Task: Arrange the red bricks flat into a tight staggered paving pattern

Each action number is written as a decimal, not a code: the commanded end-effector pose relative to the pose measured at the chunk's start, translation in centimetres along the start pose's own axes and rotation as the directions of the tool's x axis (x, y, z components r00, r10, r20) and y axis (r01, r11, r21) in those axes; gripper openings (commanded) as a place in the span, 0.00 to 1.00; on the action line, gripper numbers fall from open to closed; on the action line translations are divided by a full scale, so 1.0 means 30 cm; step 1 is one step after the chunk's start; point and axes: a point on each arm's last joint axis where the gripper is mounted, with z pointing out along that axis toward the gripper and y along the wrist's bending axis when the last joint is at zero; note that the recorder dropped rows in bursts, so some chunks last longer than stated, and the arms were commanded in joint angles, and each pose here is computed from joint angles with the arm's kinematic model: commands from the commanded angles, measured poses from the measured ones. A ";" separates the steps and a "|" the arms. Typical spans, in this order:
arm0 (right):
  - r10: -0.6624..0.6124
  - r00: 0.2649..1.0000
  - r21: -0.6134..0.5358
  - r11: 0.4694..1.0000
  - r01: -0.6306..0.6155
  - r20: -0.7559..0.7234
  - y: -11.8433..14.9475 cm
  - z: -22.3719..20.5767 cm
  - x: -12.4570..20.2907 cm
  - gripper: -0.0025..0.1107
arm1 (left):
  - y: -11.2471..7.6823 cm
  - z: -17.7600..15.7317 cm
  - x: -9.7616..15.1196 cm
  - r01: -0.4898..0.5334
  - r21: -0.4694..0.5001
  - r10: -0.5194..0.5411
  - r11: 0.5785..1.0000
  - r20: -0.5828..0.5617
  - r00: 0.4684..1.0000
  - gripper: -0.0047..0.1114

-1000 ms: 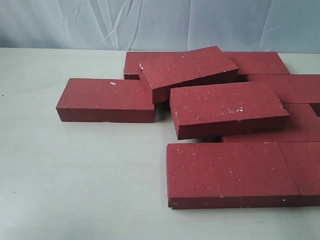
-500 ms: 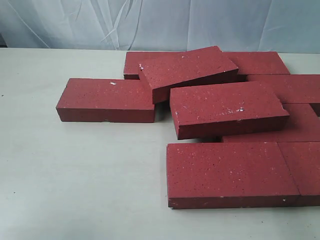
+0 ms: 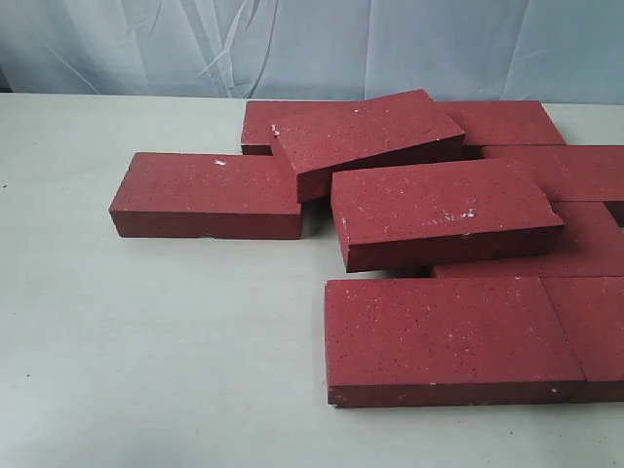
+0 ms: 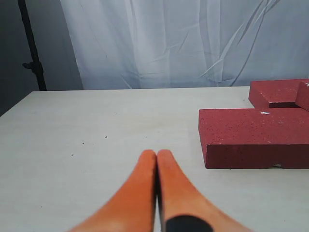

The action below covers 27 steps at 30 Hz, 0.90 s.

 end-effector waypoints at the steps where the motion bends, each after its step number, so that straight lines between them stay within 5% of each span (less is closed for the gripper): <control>1: 0.004 0.998 0.008 1.000 -0.004 0.056 -0.002 -0.002 -0.015 0.02 | 0.001 0.000 0.002 0.002 -0.003 -0.002 1.000 0.009 1.000 0.04; 7: 0.004 0.999 0.008 1.000 -0.004 0.042 -0.002 -0.002 -0.012 0.02 | 0.001 0.000 0.002 0.002 -0.003 -0.002 1.000 0.009 1.000 0.04; 16: -0.023 0.998 0.002 1.000 0.023 0.057 0.000 0.032 -0.160 0.02 | 0.001 0.000 0.002 0.002 -0.003 -0.002 1.000 0.009 1.000 0.04; 27: -0.069 0.944 -0.020 0.998 0.066 -0.323 -0.001 0.230 -0.209 0.02 | 0.001 0.000 0.002 0.002 -0.003 -0.002 1.000 0.009 1.000 0.04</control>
